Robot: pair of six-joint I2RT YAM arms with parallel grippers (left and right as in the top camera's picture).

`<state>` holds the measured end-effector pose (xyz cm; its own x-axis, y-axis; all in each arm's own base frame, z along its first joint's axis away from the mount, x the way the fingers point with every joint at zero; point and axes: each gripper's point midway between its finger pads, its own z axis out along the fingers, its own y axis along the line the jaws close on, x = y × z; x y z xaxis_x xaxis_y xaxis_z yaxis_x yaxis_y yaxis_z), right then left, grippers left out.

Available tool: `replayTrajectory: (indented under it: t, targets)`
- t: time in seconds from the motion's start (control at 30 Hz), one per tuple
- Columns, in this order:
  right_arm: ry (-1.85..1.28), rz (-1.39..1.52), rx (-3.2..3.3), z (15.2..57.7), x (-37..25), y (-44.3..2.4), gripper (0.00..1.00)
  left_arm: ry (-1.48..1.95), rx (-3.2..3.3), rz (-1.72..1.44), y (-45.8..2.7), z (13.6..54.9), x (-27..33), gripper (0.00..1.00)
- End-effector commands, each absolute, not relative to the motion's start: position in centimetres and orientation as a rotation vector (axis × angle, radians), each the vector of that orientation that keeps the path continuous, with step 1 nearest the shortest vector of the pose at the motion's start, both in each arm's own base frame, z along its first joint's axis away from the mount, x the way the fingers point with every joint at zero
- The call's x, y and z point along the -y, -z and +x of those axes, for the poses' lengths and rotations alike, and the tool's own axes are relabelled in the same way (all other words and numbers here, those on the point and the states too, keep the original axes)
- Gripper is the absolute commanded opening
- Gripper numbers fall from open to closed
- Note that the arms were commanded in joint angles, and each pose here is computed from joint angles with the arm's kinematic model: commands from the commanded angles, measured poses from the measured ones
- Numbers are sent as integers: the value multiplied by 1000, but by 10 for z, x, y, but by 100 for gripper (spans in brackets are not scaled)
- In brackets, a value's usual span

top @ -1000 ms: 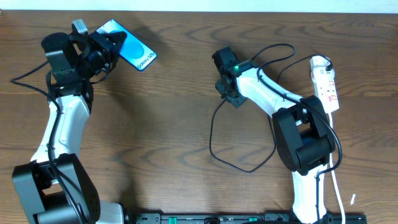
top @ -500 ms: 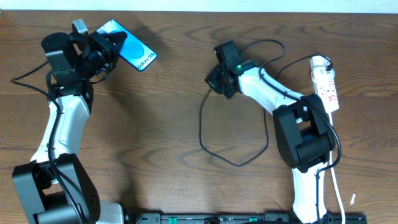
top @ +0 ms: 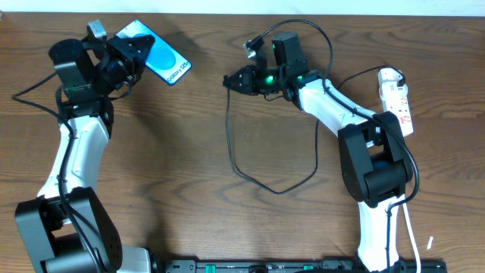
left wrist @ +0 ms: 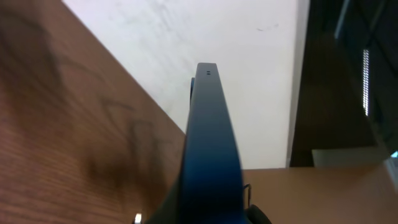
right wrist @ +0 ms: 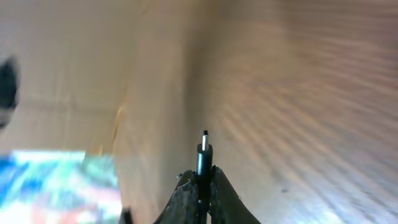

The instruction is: Plug charger to phone and switch on socket

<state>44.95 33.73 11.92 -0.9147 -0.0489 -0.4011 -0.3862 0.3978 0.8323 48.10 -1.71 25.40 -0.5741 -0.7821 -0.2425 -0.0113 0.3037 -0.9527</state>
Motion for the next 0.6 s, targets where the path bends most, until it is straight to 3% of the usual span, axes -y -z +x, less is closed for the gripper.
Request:
replayTrajectory:
  t: [0.0,0.33,0.57]
  targets:
    - [-1692,-749,-2135,417,-347,-142,5,1363,-1822,-609,-273,475,22,8]
    - [-1955,-1191,-1633,365,-342,-186,6,1384,-1824,-543,-278,471,28,7]
    - [-1944,-1230,-1594,360,-349,-188,1,1438,-1819,-400,-291,462,40,8]
